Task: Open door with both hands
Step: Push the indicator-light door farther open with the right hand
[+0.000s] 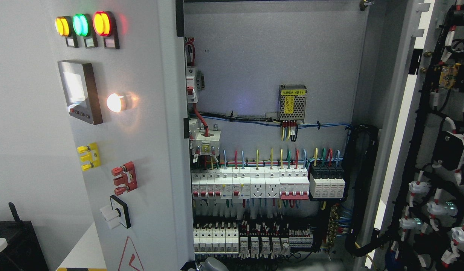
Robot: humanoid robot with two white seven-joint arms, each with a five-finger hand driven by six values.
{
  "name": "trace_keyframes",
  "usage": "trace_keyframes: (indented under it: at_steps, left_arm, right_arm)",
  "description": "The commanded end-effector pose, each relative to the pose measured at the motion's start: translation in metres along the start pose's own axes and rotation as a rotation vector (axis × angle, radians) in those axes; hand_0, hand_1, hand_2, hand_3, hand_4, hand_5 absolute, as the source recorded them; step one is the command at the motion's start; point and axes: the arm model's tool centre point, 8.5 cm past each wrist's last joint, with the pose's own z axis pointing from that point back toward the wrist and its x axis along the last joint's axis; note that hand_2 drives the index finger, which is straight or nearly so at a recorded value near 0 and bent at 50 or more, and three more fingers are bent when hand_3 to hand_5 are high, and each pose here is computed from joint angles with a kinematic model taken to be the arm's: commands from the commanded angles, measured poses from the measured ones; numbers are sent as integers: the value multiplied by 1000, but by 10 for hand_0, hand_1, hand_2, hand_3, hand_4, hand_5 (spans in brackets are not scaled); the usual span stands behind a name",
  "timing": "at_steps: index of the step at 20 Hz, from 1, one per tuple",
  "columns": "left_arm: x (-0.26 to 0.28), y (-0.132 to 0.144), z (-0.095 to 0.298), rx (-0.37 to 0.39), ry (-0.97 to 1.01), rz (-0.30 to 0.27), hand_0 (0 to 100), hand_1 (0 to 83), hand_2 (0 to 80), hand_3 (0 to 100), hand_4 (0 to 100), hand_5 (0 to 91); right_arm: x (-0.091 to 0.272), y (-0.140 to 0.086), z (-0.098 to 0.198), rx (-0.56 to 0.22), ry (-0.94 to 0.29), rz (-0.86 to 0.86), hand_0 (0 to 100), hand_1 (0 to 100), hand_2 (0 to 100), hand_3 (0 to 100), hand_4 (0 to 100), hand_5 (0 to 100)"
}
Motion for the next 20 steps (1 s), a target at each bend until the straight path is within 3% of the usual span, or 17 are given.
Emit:
trace_keyframes:
  at_steps: [1,10,14,20]
  left_arm:
    - [-3,0,0,0,7,2,0,0,0,0,43,0]
    - [-3,0,0,0,7,2,0,0,0,0,43,0]
    - [-3,0,0,0,7,2,0,0,0,0,43,0]
    - [-3,0,0,0,7,2,0,0,0,0,43,0]
  right_arm:
    - [-3,28,-17,81,-8,-11,0,0,0,0,0,0]
    - [-11,42,-26,107,7,-15,0,0,0,0,0,0]
    - [-15,43,-29,68,19,-16,0,0,0,0,0,0]
    - [-17,50,-33,85,24,-16,0,0,0,0,0,0]
